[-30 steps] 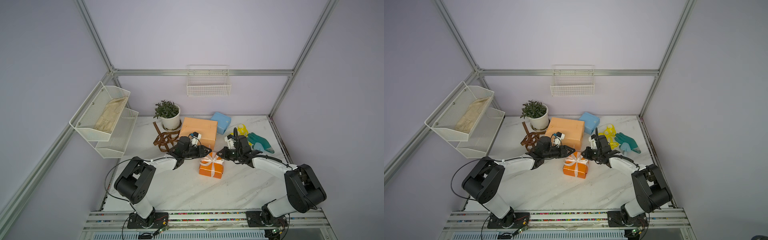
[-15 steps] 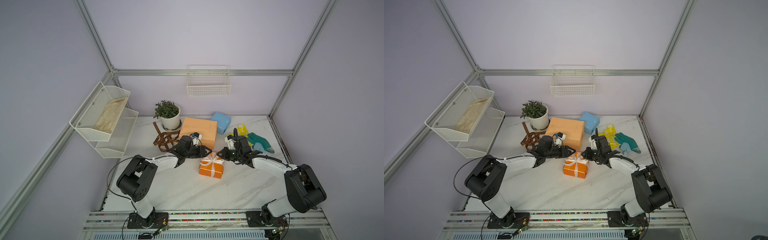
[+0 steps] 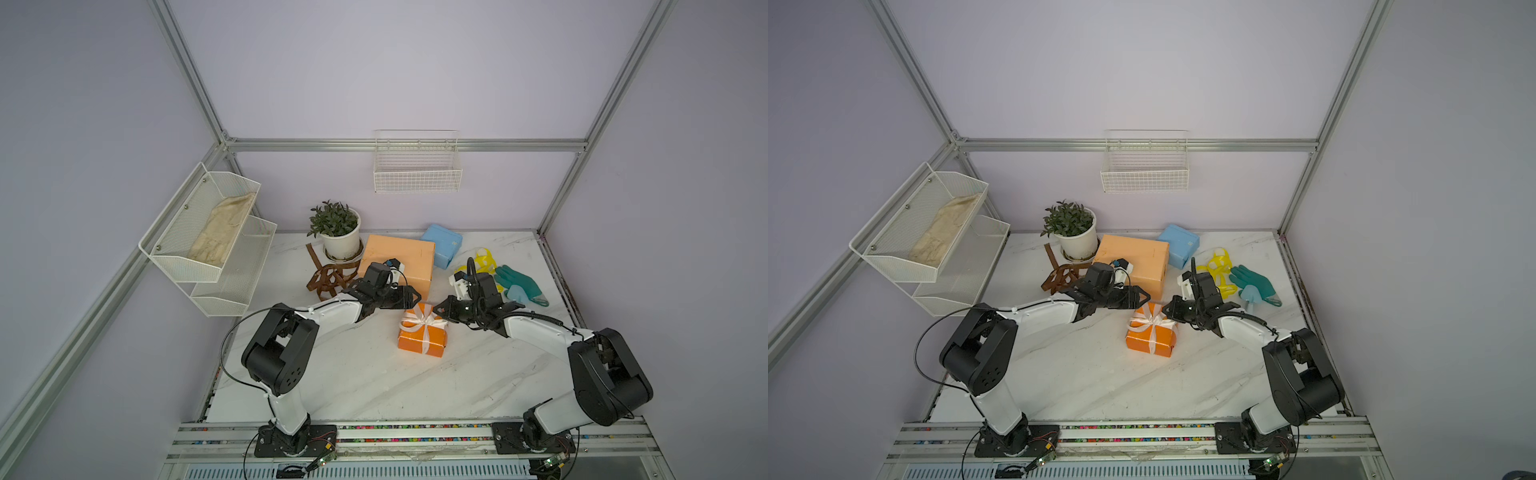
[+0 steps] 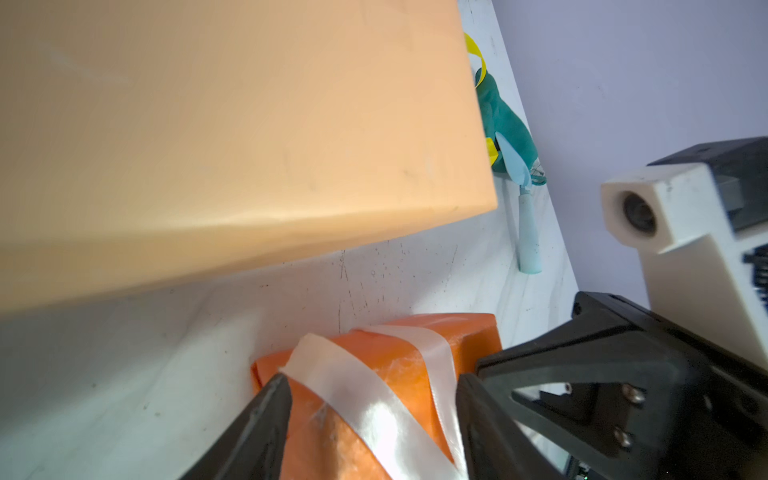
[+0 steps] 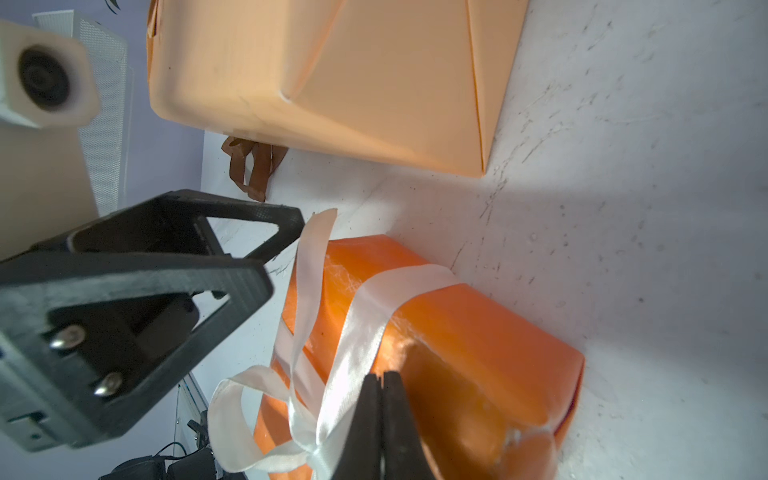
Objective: Untie the ribbon bows on the gift boxes
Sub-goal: Untie the ribbon from the gift box.
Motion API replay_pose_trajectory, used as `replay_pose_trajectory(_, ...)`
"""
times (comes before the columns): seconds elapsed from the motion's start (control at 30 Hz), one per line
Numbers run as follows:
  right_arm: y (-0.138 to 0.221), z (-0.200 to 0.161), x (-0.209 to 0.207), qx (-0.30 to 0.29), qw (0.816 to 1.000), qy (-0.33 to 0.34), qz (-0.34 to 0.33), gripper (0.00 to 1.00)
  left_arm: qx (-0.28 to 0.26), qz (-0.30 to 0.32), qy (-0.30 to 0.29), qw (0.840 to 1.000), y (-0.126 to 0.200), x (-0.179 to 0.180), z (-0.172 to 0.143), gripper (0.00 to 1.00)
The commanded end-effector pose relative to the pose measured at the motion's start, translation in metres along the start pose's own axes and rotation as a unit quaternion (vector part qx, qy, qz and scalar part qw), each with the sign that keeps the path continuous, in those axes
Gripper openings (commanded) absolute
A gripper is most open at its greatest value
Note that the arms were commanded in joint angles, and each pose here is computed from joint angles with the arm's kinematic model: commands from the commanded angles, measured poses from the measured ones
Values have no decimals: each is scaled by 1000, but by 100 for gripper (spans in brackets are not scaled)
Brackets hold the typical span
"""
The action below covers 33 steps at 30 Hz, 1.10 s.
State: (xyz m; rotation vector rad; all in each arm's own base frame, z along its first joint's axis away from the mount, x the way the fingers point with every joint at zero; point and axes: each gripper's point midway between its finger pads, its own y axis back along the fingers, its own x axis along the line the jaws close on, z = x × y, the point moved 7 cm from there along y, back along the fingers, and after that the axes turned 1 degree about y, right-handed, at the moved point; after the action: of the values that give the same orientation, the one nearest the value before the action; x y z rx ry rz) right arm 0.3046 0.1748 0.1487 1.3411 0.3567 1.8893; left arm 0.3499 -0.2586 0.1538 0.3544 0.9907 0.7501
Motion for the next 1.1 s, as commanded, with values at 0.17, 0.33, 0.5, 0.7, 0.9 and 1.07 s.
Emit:
replay_pose_trajectory(0.17,2,-2,3,-8,1000,2,11,0,6,-42,-34,999,-4,-17,11,49)
replay_pose_trajectory(0.33,-1,0,4,-5,1000,3,14,0,21,-42,-40,998,-2,-18,2,40)
replay_pose_trajectory(0.5,-2,0,2,-5,1000,5,9,0,35,-32,-45,998,-1,-14,-4,23)
replay_pose_trajectory(0.7,2,3,4,-11,1000,6,5,0,35,-32,-49,998,8,-19,-2,4)
replay_pose_trajectory(0.9,11,5,8,-19,1000,13,-9,0,6,-18,-58,998,39,-31,2,4)
replay_pose_trajectory(1.07,17,3,6,-31,999,3,-20,0,-23,-30,-55,998,59,-41,5,3)
